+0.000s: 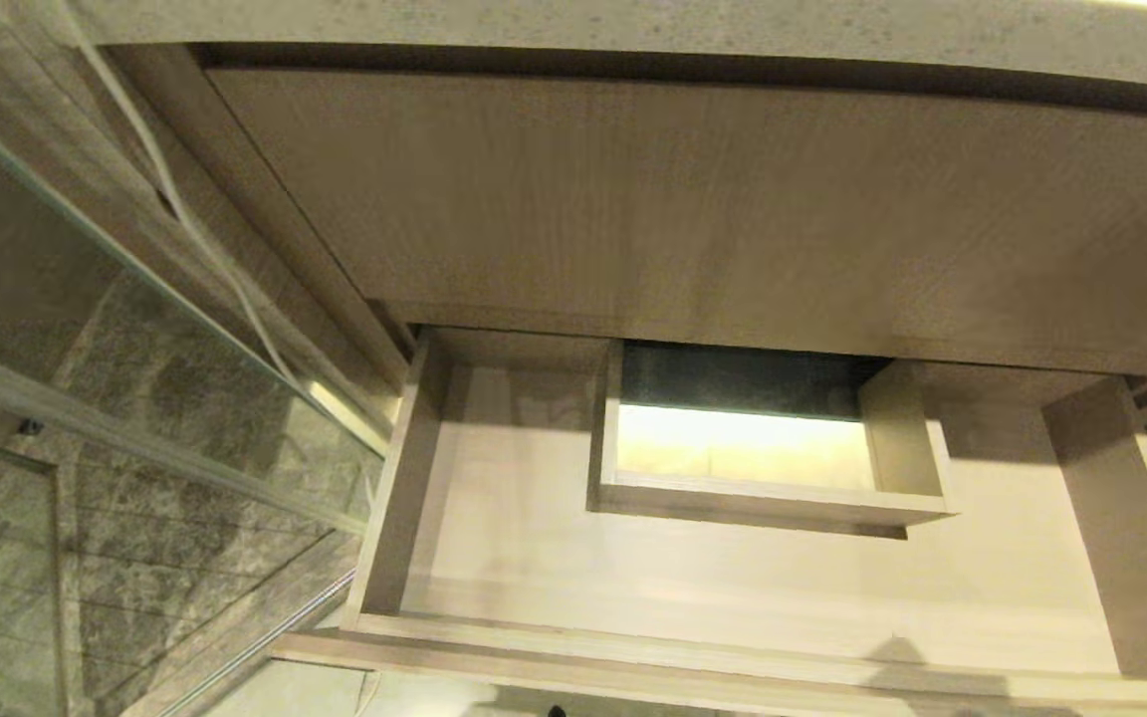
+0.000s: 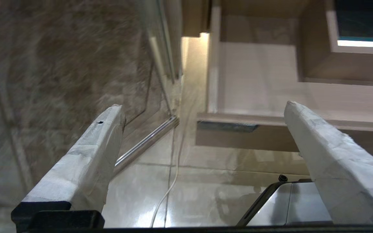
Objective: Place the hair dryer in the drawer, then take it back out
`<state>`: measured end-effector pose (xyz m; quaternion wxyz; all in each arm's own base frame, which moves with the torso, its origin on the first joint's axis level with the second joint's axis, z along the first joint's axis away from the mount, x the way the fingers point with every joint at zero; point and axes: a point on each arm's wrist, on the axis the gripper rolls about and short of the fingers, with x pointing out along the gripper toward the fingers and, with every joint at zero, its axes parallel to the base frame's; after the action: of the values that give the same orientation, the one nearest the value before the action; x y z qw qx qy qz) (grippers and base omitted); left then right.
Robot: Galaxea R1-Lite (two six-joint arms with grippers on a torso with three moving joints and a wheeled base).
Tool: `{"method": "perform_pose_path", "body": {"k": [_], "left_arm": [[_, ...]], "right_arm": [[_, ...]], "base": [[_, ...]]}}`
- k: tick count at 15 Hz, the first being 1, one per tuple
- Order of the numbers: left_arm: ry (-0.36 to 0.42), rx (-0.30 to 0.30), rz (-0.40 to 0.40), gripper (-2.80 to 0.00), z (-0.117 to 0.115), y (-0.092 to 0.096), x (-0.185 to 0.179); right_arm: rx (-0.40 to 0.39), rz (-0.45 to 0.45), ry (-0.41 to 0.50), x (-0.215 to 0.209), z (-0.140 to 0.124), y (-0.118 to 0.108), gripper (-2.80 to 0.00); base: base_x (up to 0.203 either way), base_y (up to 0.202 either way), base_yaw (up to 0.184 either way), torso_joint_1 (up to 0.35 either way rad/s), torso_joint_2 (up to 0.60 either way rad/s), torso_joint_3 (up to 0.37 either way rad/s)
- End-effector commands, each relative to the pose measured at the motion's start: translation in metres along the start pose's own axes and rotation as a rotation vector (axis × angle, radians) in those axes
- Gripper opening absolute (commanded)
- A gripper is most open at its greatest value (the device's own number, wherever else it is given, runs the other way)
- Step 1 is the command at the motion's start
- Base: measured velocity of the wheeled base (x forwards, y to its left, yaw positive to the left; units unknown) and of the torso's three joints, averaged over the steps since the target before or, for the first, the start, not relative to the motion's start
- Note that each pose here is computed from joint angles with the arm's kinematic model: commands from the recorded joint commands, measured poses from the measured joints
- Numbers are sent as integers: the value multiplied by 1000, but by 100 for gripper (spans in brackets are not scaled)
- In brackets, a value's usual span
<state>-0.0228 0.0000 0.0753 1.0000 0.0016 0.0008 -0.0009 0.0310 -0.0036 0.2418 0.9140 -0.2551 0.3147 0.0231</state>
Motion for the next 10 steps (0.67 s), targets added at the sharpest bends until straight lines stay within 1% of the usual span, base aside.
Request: {"method": "perform_pose_path", "body": {"k": [1, 6, 8, 10], "left_arm": [[0, 0, 0, 0, 0, 0, 0], [0, 0, 0, 0, 0, 0, 0], [0, 0, 0, 0, 0, 0, 0], [0, 0, 0, 0, 0, 0, 0]], "right_arm": [[-4, 2, 0, 0, 0, 0, -280], [-2, -18, 6, -1, -2, 1, -280], [-2, -41, 30, 1, -1, -1, -280], [-3, -133, 143, 9, 1, -5, -280]], "base": [[-1, 1, -71, -5, -2, 2], [0, 0, 0, 0, 0, 0], [0, 0, 0, 0, 0, 0], [0, 0, 0, 0, 0, 0]]}}
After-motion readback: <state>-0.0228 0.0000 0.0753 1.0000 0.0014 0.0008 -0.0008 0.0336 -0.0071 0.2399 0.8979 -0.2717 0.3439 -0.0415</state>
